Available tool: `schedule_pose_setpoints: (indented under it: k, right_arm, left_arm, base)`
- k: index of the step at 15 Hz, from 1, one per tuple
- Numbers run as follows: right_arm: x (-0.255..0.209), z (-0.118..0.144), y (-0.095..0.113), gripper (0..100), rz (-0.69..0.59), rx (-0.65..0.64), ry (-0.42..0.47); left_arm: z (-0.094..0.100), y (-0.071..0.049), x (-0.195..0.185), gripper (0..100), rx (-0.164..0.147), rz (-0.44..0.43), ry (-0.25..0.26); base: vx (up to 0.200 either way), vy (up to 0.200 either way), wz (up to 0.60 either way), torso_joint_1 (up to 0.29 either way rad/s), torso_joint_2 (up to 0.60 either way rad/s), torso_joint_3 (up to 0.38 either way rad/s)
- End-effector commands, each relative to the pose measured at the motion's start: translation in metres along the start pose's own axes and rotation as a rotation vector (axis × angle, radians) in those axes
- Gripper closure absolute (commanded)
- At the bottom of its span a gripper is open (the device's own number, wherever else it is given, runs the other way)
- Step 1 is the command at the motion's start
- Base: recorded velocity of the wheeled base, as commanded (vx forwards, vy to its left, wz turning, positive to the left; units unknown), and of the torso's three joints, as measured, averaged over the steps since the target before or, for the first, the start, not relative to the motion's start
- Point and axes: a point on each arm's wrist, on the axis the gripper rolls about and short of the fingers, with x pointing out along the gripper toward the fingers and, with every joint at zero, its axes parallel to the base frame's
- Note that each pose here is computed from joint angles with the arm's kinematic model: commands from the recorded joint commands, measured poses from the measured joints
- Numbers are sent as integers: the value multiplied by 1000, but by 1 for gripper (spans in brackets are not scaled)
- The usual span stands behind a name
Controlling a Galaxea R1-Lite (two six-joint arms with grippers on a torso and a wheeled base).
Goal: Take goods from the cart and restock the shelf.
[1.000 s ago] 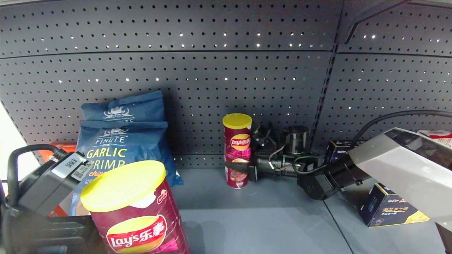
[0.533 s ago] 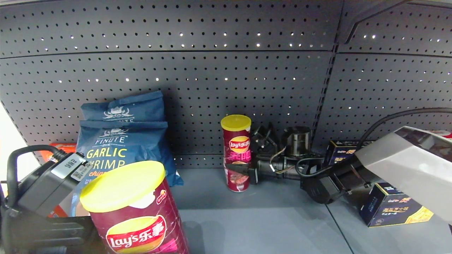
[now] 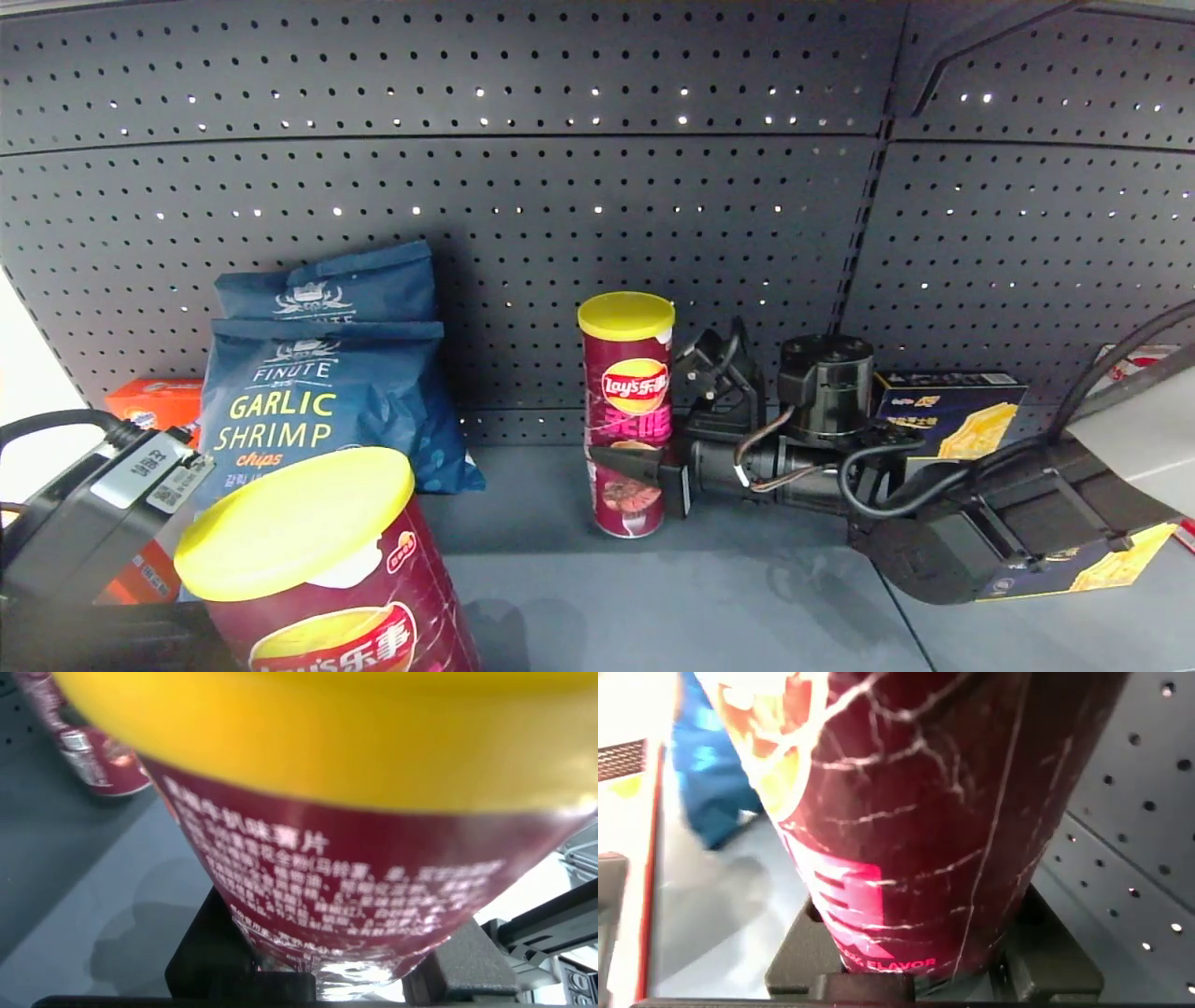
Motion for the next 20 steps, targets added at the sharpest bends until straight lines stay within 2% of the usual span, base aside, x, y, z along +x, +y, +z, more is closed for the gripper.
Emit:
schedule_pose_setpoints:
  k: [1, 5, 12, 20]
  right_arm:
    - [-17, 7, 23, 100, 29, -11, -13]
    - [-38, 2, 45, 100, 20, -15, -13]
    - [-61, -7, 64, 100, 39, -24, -25]
    - [-65, -36, 68, 100, 50, -6, 18]
  left_arm:
    - [1, -1, -1, 100, 4, 0, -4]
    - [1, -1, -1, 100, 5, 2, -6]
    - [2, 0, -2, 100, 5, 13, -11]
    - [4, 2, 0, 100, 2, 18, -9]
  base:
    - [0, 0, 0, 0, 0, 0]
    - [0, 0, 0, 0, 0, 0]
    - [0, 0, 0, 0, 0, 0]
    - [0, 0, 0, 0, 0, 0]
